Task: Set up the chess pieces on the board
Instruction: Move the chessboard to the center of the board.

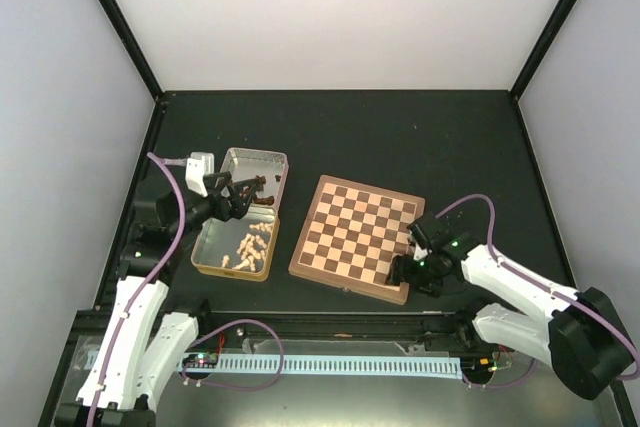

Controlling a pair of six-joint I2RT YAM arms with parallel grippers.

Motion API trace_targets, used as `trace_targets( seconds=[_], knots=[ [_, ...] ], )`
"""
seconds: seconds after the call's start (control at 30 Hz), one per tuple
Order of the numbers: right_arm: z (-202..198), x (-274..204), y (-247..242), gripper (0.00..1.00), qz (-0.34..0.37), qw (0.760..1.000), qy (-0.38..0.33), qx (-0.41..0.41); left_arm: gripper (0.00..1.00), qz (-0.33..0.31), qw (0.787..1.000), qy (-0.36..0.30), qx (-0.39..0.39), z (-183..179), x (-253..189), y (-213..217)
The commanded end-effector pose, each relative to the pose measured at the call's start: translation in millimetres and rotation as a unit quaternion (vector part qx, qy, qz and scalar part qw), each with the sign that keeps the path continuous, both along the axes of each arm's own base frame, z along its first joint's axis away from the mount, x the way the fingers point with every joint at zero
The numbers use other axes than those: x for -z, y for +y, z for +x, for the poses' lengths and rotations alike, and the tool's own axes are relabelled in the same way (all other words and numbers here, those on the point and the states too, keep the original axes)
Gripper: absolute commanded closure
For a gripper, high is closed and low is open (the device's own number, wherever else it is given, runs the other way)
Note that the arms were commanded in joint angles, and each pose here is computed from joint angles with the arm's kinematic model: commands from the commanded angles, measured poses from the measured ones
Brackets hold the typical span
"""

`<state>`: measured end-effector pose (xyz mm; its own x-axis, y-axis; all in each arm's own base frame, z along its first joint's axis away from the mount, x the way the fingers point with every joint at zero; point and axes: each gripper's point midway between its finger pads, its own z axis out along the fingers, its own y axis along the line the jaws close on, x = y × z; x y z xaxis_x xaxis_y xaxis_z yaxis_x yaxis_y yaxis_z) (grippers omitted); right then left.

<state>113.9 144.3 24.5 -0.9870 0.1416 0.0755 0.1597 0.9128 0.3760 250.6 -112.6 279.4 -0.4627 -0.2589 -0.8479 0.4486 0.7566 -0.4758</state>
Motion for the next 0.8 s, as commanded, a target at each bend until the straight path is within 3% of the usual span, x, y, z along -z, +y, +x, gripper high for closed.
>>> trace_targets(
  seconds=[0.0,0.33,0.43,0.77],
  knots=[
    [-25.0,3.6,7.2,0.23,0.015,0.998,0.039,-0.037,0.01,-0.003,1.0,0.007,-0.016,8.1,2.1,4.6],
    [-42.9,2.8,-23.6,0.27,-0.108,0.99,0.02,-0.086,0.01,0.001,0.999,0.012,-0.039,16.6,8.4,10.5],
    [-37.5,3.9,-18.1,0.3,-0.113,0.99,0.003,-0.088,0.01,0.003,0.999,0.02,-0.045,19.1,14.0,12.4],
    [-6.7,15.6,-4.1,0.5,-0.155,0.982,-0.051,-0.099,0.01,0.045,0.98,0.124,-0.151,22.4,54.8,47.7]
  ],
)
